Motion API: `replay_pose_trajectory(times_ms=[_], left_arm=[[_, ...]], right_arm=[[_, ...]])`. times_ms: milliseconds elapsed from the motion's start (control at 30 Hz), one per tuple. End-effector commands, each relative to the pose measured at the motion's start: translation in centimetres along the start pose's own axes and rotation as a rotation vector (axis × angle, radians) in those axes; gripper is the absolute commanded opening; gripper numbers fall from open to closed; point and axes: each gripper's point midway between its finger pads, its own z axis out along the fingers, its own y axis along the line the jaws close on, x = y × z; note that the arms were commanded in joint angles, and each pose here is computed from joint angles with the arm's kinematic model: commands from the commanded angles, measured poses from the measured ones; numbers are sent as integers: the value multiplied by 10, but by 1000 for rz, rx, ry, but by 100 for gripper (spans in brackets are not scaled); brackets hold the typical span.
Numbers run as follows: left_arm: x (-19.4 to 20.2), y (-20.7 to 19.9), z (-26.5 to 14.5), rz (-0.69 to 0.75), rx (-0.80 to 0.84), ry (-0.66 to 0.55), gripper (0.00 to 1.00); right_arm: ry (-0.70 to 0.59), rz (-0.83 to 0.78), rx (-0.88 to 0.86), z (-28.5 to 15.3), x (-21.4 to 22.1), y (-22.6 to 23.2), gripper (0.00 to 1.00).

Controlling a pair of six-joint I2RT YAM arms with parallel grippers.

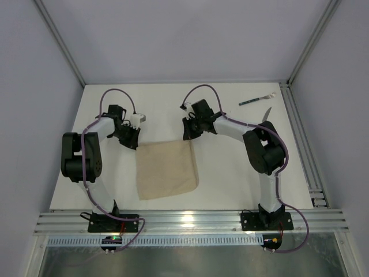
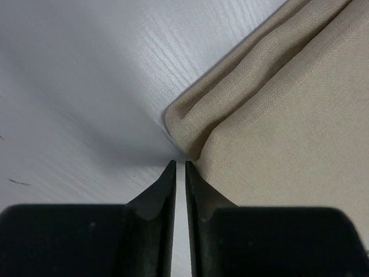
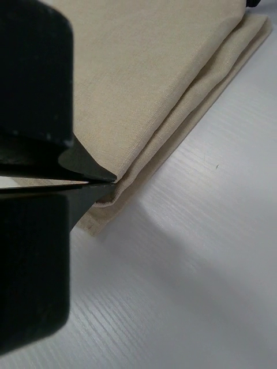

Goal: Fold the napkin into a case and place the utensils inside
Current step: Smooth out the lower triangle-folded napkin at the center of the board.

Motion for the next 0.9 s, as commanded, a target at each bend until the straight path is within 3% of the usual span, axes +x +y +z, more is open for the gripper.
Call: replay_pose_trajectory(times_ms=[0,33,67,167,433,633,867], left_arm=[[-29,-9,-14,74,26,-120,14],[-34,-10,-16,80,27,-133,27],[-37,-11,-16,82,39,-142,33],[-48,-11,-15,94,36,-148,44],[-44,1,11,69,-6,-50,49],[-37,3,24,70,-25,23,45],[-46,3,21,49,-42,-29,42]], right_arm=[[-41,-50,-21,-12,-13,10,4],[-32,-49,-22,-9,-10,8,4],[-28,-48,-27,-7,-9,9,4],[-19,-42,-35,-3,-6,8,4],[-21,-46,-46,-3,-5,10,4],[-26,-49,-50,-3,-6,11,4],[-24,-50,-59,-3,-5,12,4]])
